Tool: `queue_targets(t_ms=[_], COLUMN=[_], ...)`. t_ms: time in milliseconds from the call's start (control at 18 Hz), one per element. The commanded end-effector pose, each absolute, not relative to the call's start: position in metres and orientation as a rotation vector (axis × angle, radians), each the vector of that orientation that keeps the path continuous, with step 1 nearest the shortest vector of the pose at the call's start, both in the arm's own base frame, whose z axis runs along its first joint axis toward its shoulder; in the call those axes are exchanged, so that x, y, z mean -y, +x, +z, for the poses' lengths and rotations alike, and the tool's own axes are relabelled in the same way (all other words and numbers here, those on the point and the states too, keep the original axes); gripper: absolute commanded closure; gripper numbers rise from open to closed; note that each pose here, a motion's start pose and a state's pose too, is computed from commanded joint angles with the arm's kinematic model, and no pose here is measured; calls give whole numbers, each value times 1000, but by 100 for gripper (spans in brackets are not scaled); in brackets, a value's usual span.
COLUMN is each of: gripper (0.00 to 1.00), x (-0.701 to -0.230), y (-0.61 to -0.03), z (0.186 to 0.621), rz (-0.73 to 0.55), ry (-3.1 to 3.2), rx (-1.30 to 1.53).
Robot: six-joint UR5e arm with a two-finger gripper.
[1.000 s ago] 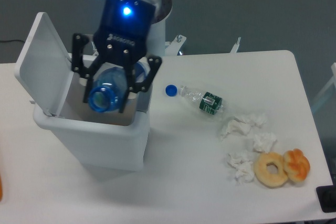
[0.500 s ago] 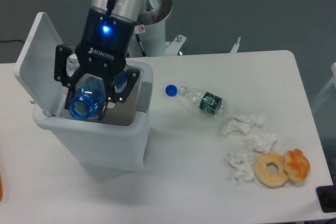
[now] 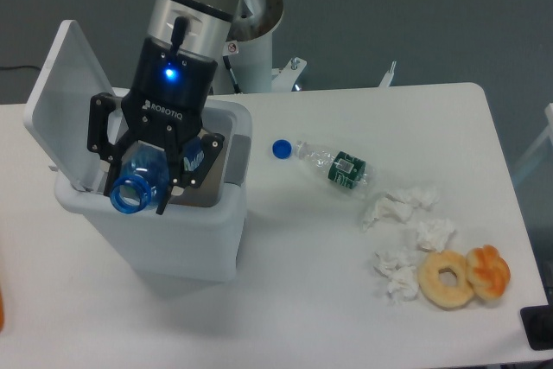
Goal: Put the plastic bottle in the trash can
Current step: 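Lower the blue bottle into the trash can opening, then open the gripper to release the bottle into the can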
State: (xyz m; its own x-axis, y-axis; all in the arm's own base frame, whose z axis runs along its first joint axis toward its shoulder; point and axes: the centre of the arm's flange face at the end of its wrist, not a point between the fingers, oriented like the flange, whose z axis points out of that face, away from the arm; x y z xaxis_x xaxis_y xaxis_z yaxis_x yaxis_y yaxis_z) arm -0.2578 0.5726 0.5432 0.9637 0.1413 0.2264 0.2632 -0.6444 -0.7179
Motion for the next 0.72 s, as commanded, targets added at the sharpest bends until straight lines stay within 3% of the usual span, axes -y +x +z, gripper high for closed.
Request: queue_targets(t_ms=[56, 222, 444, 500, 722], gripper=[83, 60, 6, 0, 0], x=[-573, -573, -574, -573, -572], y=[-257, -257, -257, -257, -255], z=[542, 543, 545, 546, 549], rz=[-191, -189, -180, -176, -170], ry=[-2281, -2280, -2278, -2278, -2274], rx=[281, 279, 259, 254, 244])
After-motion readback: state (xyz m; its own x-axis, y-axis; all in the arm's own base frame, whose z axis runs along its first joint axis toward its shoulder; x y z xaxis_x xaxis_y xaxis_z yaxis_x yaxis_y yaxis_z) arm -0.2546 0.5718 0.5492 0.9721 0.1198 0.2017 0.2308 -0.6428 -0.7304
